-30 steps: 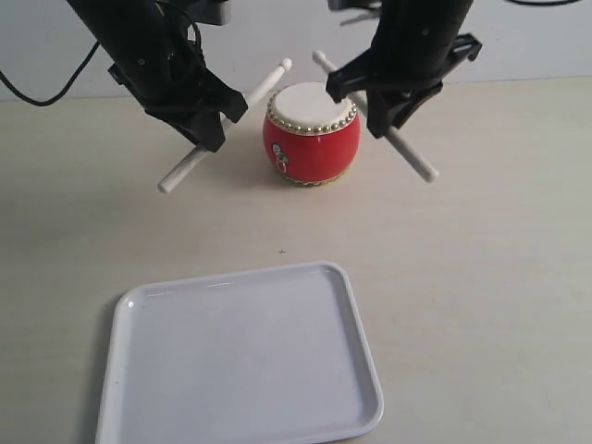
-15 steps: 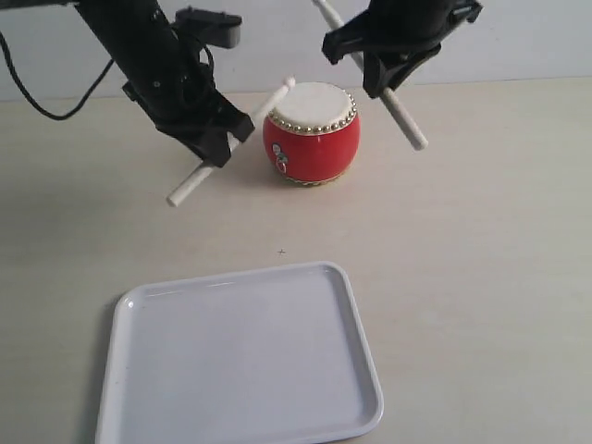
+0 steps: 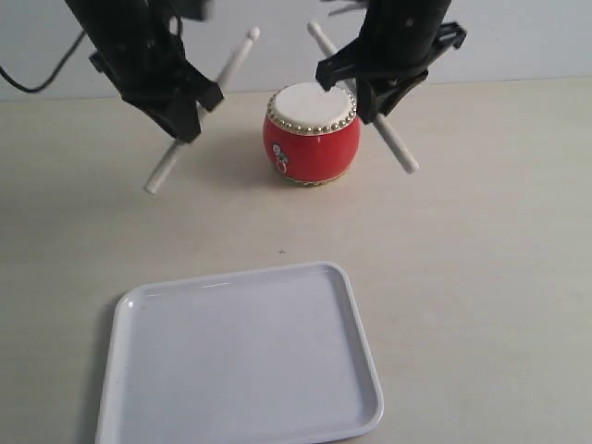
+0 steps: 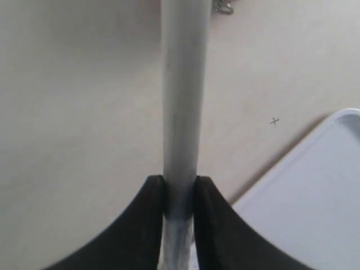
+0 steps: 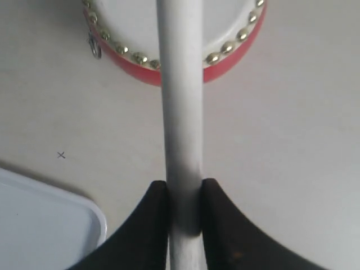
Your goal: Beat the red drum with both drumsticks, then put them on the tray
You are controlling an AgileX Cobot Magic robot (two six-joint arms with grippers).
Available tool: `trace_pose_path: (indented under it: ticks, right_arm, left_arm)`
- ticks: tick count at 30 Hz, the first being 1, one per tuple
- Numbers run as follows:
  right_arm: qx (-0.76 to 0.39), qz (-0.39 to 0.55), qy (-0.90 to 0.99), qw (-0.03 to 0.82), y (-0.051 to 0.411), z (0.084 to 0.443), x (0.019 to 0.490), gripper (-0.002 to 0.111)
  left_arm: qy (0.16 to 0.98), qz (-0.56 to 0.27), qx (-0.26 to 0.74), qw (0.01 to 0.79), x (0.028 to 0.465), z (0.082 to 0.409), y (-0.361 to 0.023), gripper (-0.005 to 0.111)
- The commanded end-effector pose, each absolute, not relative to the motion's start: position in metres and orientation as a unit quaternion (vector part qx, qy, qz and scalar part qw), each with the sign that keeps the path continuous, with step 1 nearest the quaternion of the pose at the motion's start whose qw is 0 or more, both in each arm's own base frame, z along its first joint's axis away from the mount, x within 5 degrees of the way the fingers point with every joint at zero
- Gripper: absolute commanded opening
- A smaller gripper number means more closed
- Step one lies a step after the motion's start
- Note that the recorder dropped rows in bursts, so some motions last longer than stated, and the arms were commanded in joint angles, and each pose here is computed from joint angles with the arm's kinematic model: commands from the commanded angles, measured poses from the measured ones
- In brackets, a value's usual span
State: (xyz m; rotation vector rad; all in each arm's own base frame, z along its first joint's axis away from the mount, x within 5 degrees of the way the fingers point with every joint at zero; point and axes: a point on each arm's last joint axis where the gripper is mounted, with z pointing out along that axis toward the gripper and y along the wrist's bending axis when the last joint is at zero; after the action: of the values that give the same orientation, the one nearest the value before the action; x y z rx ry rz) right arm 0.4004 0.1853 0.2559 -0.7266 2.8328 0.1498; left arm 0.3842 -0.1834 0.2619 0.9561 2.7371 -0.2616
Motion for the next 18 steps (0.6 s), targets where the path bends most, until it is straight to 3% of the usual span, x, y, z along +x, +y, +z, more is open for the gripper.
trace_pose_path:
  ticks: [1,5,13,18]
  right_arm:
    - [-0.238,0.071,0.968,0.036,0.193,0.202,0.405,0.000]
    - [-0.235,0.075,0.969,0.026,0.194,0.193,0.406,0.000]
    - [-0.255,0.036,0.958,0.129,0.177,0.277,0.391,0.000]
    - [-0.256,0.031,0.951,0.168,0.170,0.309,0.380,0.000]
  left_arm:
    - [0.935,-0.087,0.311,0.143,0.378,0.295,-0.163,0.000]
    - [0.937,-0.091,0.308,0.136,0.378,0.292,-0.162,0.000]
    - [0.927,-0.114,0.349,0.072,0.381,0.233,-0.206,0.000]
    - [0.917,-0.108,0.383,0.025,0.380,0.194,-0.238,0.000]
